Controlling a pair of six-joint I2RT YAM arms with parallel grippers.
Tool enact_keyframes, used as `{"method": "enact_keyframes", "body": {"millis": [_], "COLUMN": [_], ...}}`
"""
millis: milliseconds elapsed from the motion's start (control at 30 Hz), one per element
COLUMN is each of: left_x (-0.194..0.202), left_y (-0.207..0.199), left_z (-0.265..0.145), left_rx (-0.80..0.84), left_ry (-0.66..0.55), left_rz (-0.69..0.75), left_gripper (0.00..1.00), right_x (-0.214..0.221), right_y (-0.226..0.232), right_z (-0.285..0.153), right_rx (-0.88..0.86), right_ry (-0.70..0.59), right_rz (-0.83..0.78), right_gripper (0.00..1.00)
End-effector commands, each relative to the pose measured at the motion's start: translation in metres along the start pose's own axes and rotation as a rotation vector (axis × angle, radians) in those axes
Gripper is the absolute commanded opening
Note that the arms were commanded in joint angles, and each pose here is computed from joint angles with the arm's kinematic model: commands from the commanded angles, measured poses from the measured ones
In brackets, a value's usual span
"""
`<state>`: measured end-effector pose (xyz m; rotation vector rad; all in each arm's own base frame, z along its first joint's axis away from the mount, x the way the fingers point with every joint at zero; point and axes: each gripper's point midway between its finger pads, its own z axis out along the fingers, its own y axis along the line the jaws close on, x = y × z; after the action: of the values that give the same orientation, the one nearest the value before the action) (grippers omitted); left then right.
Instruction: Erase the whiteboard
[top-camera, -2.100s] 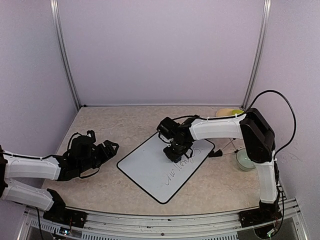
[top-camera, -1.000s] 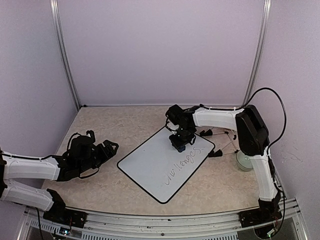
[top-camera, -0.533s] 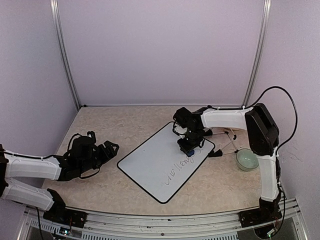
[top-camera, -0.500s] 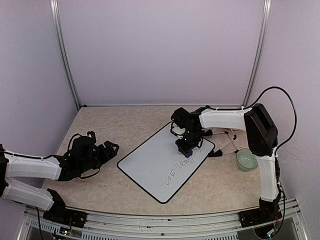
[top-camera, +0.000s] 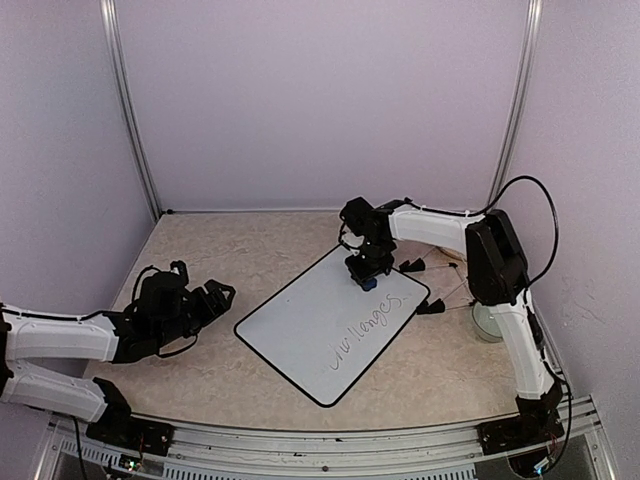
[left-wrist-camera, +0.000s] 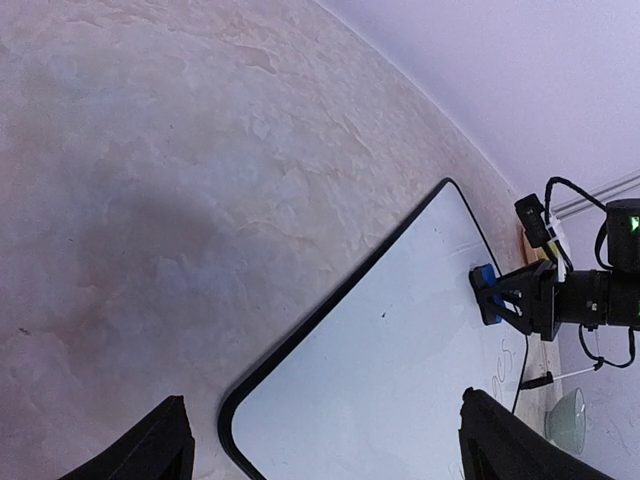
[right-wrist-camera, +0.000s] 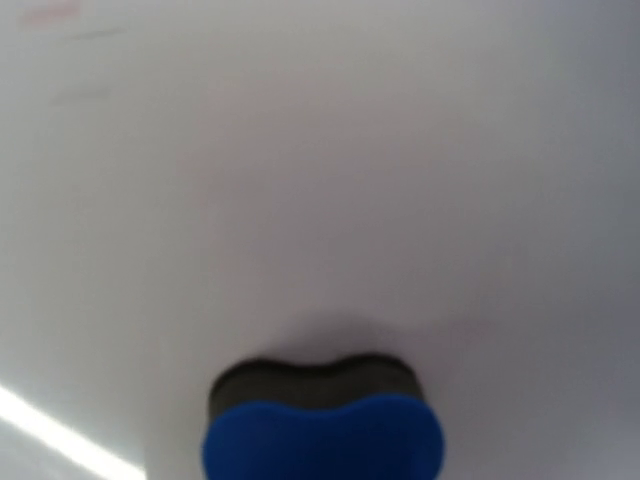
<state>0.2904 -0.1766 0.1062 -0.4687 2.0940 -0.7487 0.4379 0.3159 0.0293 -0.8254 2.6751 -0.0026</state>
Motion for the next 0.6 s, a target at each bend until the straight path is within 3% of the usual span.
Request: {"method": "enact_keyframes", "body": {"millis": [0,267,567], "left_x": [0.000,0.005,0.008], "left_y": [0.008,0.002,-0.003], "left_z": [-0.003,0.007,0.011], "left_rx": [-0.026,-0.011,0.001], "left_ry": [-0.012,0.015,0.023], "left_rz": [0.007,0.005,0.001], "left_gripper": [0.89,0.89,0.89], "right_x": [0.049,0.092,0.071], "right_y": [-0.062,-0.075,-0.009], "right_z": [0.024,0.009,-0.016], "right_rx": [0.143,0.140,0.016], "right_ry": [0.145,0.172,0.086], "right_rz": [0.035,0.065,-0.023], "right_gripper": [0.34,0.34,0.34]}}
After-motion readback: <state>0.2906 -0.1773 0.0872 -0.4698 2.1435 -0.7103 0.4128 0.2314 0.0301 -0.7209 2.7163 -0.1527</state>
